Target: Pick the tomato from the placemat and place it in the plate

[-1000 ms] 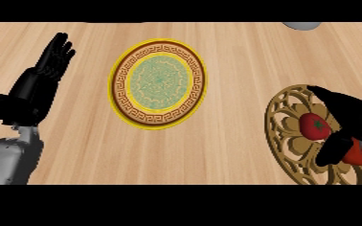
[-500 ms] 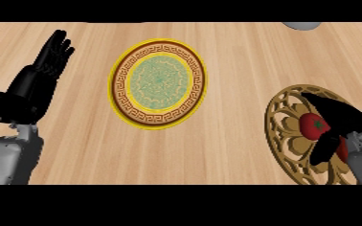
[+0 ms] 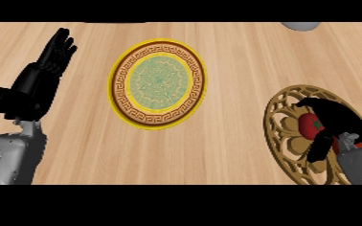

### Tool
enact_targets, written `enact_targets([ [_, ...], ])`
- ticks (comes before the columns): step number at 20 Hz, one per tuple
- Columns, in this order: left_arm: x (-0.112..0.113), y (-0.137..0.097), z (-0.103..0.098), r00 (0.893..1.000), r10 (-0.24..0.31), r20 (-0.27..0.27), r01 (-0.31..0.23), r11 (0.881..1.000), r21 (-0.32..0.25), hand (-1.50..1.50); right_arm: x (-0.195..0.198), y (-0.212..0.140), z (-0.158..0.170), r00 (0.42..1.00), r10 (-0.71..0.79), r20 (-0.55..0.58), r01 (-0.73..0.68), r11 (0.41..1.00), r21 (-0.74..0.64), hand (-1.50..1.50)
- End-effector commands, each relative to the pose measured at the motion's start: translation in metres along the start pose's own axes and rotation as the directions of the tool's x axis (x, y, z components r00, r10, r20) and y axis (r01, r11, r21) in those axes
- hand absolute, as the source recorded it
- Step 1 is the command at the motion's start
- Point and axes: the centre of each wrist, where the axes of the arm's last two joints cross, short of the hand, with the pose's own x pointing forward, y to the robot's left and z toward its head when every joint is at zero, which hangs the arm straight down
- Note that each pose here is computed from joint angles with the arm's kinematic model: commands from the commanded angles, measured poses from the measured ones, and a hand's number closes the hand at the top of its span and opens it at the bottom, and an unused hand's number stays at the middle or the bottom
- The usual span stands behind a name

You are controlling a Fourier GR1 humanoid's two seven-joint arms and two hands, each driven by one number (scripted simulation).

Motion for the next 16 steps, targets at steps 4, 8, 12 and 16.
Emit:
enact_targets([
  [4, -0.003, 0.002, 0.013, 1.000, 0.006, -0.002, -0.006, 1.000, 0.003, 0.00, -0.004, -0.004, -0.006, 0.996, 0.030, 0.081, -0.011, 0.974, -0.227, 1.50],
  [8, 0.005, -0.010, 0.000, 1.000, -0.003, 0.005, 0.003, 1.000, -0.004, 0.00, -0.001, 0.004, -0.024, 0.995, 0.048, 0.086, -0.022, 0.961, -0.275, 1.50],
  [12, -0.012, -0.009, 0.005, 1.000, 0.009, -0.009, -0.009, 1.000, -0.008, 0.00, -0.041, -0.024, -0.029, 0.993, 0.070, 0.091, -0.032, 0.932, -0.362, 1.50],
  [16, -0.003, 0.010, 0.006, 1.000, 0.002, -0.006, -0.002, 1.000, 0.004, 0.00, -0.031, -0.031, -0.025, 0.986, 0.072, 0.149, 0.006, 0.884, -0.467, 1.50],
])
